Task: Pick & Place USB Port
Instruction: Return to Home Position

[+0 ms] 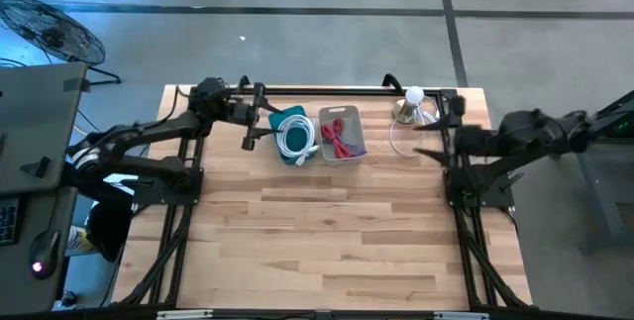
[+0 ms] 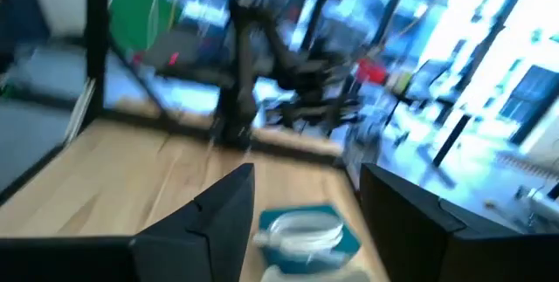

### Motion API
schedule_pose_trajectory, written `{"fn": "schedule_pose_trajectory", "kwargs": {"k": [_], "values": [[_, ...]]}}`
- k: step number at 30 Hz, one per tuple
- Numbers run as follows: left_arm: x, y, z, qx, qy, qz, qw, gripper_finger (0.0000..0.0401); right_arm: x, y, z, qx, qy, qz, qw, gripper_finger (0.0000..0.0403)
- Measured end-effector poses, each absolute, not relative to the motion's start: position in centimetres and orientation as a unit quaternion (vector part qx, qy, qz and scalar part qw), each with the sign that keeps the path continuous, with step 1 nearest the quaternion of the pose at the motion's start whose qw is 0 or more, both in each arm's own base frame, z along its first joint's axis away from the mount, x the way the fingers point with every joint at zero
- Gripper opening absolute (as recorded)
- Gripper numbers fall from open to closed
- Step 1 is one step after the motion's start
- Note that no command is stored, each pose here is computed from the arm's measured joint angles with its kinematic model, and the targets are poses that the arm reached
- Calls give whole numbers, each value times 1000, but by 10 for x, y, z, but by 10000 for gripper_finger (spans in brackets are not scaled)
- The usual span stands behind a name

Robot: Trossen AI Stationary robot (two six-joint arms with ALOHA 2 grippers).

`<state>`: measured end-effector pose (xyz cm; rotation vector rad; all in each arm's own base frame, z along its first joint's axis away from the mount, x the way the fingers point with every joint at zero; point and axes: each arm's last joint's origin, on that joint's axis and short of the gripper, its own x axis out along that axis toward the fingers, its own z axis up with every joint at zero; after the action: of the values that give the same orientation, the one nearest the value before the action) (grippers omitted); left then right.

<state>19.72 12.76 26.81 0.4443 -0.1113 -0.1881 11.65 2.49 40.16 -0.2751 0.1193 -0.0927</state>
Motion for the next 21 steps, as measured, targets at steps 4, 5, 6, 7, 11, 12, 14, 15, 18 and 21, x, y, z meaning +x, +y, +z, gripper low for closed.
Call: {"fn": "schedule_pose_trajectory", "kwargs": {"k": [4,5,6,7,11,12,14,15,18,21], "values": [[191,110,280,245,-55,-75,965,214,98,10,375,-122,-33,-76,989,201],[190,106,281,249,-50,-68,965,214,96,8,367,-117,-56,-80,988,201],[189,103,281,249,-41,-64,965,214,94,7,359,-114,-75,-81,987,201],[187,100,281,247,-31,-57,967,214,93,5,349,-113,-88,-81,986,201],[184,87,280,239,-1,-50,970,214,98,1,311,-102,-112,-79,985,201],[184,84,279,235,7,-50,971,214,100,0,303,-97,-115,-79,985,201],[186,78,277,226,22,-55,972,214,103,-3,288,-84,-106,-79,988,201],[187,75,275,223,28,-59,973,214,105,-4,279,-79,-98,-79,989,201],[190,65,271,219,43,-80,972,214,110,-7,262,-64,-92,-68,991,201],[194,53,270,239,44,-105,964,214,112,-11,250,-52,-92,-58,993,201]]}}
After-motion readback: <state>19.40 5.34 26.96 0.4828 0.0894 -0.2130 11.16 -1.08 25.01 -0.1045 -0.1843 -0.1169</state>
